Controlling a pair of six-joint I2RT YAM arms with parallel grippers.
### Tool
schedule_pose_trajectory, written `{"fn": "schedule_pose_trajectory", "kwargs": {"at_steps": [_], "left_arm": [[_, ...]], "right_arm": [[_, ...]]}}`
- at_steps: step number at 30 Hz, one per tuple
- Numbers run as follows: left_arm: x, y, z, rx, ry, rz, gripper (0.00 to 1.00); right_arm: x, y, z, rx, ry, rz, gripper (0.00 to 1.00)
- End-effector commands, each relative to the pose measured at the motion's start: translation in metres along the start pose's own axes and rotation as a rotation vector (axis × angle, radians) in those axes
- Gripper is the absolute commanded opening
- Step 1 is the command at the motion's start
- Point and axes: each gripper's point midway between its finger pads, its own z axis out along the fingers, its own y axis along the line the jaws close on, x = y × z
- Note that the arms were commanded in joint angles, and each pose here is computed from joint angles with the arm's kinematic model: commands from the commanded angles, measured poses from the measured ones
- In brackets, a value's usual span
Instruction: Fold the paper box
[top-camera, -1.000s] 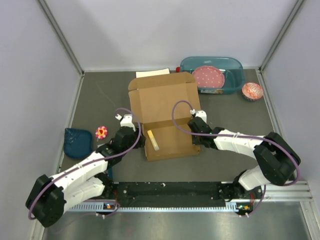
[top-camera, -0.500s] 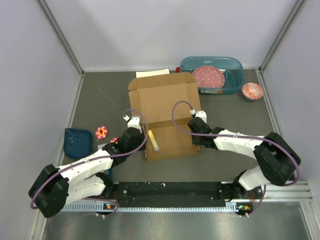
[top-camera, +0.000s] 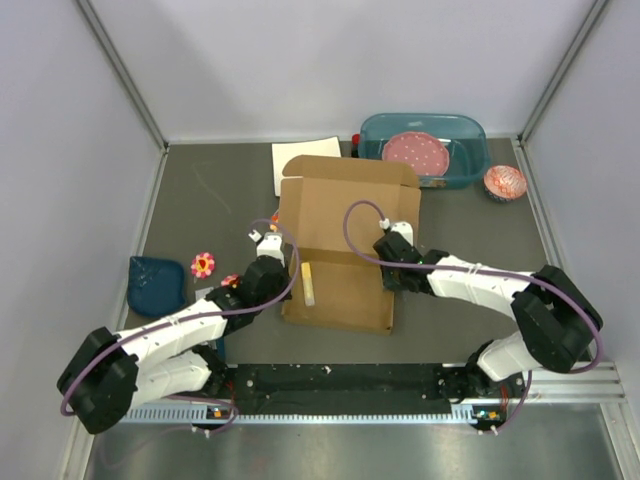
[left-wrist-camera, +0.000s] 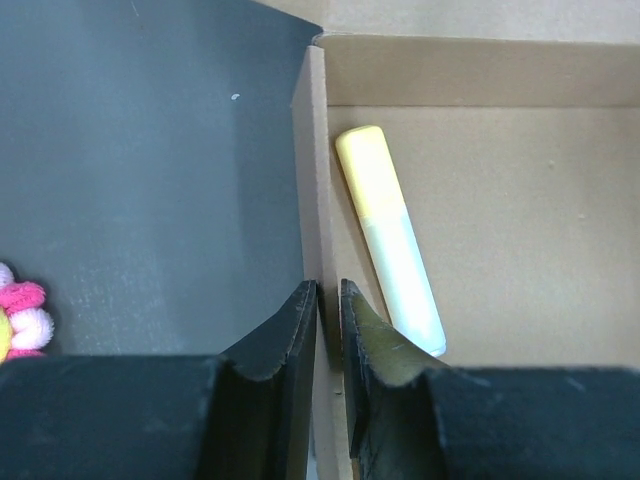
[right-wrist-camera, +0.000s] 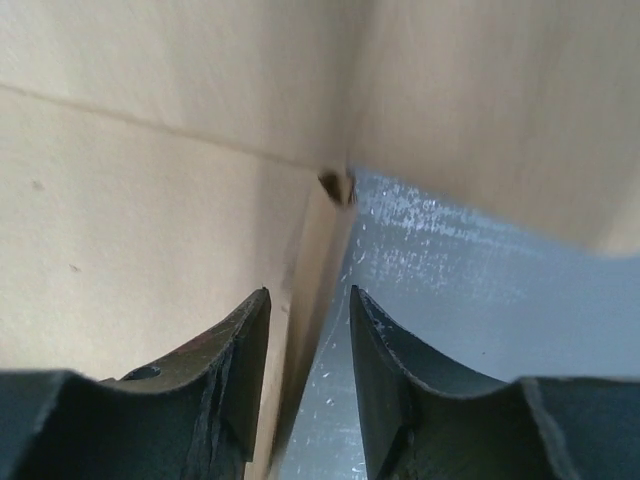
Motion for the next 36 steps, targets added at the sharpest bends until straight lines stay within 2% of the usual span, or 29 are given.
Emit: {"fn": "schedule_pose_trajectory", "kwargs": {"at_steps": [1,7,18,27,36], "left_arm": [[-0.01,-0.005,0.0,0.002,-0.027,0.027,0.2],[-0.009,-0.007,-0.001,0.0,-0.024,0.028,0.2],[-0.01,-0.016,-0.005,0.024,-0.031,-0.008,0.21],[-0.014,-0.027,-0.013,0.049,-0.049,-0.037,0.21],[-0.01,-0.025,-0.017,0.047,-0.054,-0.052,0.21]], "right_arm": [[-0.043,0.012,-0.019,-0.025,-0.1,0.01,0.39],[-0.054,0.019,-0.02,-0.031,-0.108,-0.006,0.42],[-0.018,0.004,-0.006,0.019,-0.012,-0.028,0.39],[-0.015,0.0,0.009,0.078,0.014,-0.055,0.28],[-0.011,-0.007,0.018,0.129,0.025,-0.075,0.11]]}}
